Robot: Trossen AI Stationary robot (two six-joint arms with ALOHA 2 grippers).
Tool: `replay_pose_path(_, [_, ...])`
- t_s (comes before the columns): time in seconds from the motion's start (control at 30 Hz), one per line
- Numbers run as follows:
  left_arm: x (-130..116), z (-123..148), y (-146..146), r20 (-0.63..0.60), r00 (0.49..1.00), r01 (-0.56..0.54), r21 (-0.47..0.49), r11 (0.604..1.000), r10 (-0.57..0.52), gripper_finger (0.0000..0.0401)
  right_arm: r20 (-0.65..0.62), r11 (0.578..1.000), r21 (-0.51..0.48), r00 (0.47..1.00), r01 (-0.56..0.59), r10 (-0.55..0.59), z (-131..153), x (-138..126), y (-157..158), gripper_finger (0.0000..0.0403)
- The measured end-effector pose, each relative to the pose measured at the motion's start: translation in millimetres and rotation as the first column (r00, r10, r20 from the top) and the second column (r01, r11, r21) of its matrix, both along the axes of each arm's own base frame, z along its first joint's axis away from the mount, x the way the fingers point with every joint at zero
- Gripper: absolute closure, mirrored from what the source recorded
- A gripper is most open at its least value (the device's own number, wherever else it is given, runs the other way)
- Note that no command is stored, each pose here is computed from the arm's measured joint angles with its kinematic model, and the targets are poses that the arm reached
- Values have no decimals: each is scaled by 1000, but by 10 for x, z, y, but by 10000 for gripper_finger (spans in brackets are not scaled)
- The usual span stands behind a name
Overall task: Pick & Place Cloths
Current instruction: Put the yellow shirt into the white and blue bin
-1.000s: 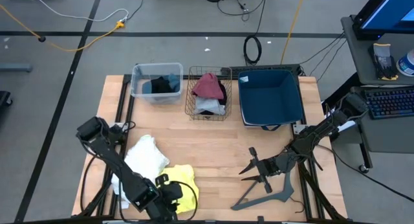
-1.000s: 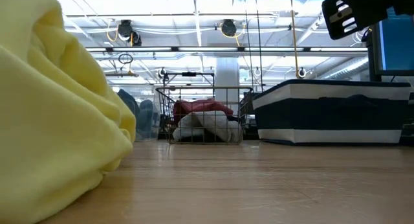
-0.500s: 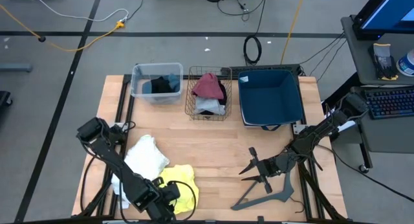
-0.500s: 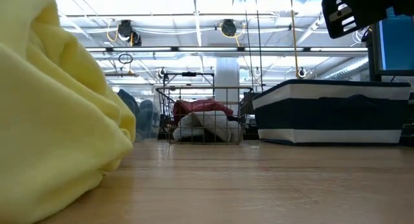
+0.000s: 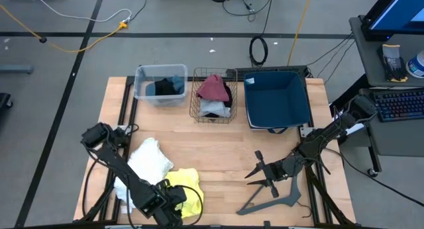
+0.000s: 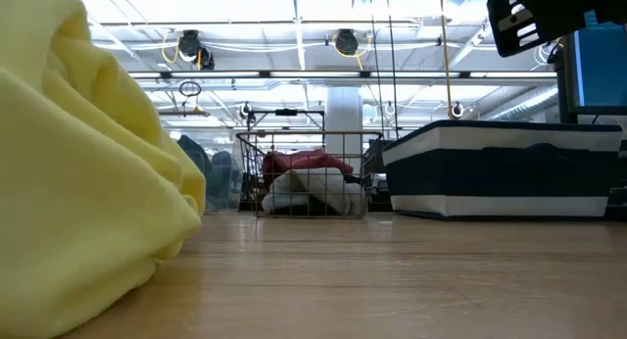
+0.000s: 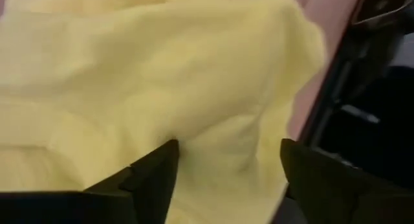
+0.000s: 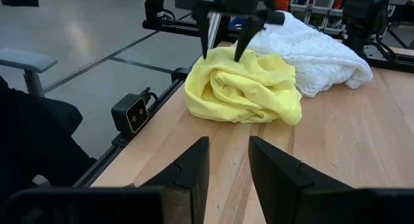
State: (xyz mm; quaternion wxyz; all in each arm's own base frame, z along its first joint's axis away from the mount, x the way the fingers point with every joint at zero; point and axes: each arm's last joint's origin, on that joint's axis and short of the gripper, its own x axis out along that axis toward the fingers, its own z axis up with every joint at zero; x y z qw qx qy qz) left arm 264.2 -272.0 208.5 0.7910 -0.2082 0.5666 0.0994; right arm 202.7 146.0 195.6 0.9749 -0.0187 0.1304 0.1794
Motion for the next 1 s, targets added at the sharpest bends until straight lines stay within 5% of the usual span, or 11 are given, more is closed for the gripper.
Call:
replay_pose_path(0.23, [112,-454,-36,-93,991,102,111,989,-92,83,0,1000,0,1000,0,0,0,0,0,303])
replay_pose_path(0.57, [201,-884,-42,-178,969,206,212,955,-169,118,0,1000,0,1000,1,-1,0,0,0,303])
replay_pose_path(0.77, [223,-891,-19,-148,974,203,264,943,-168,197,1,1000,1,1000,1,-1,1,0,0,303])
replay_pose_path(1.0, [310,-899,67,-124,973,224,324,919,-193,351,0,1000,0,1000,0,0,0,0,0,303])
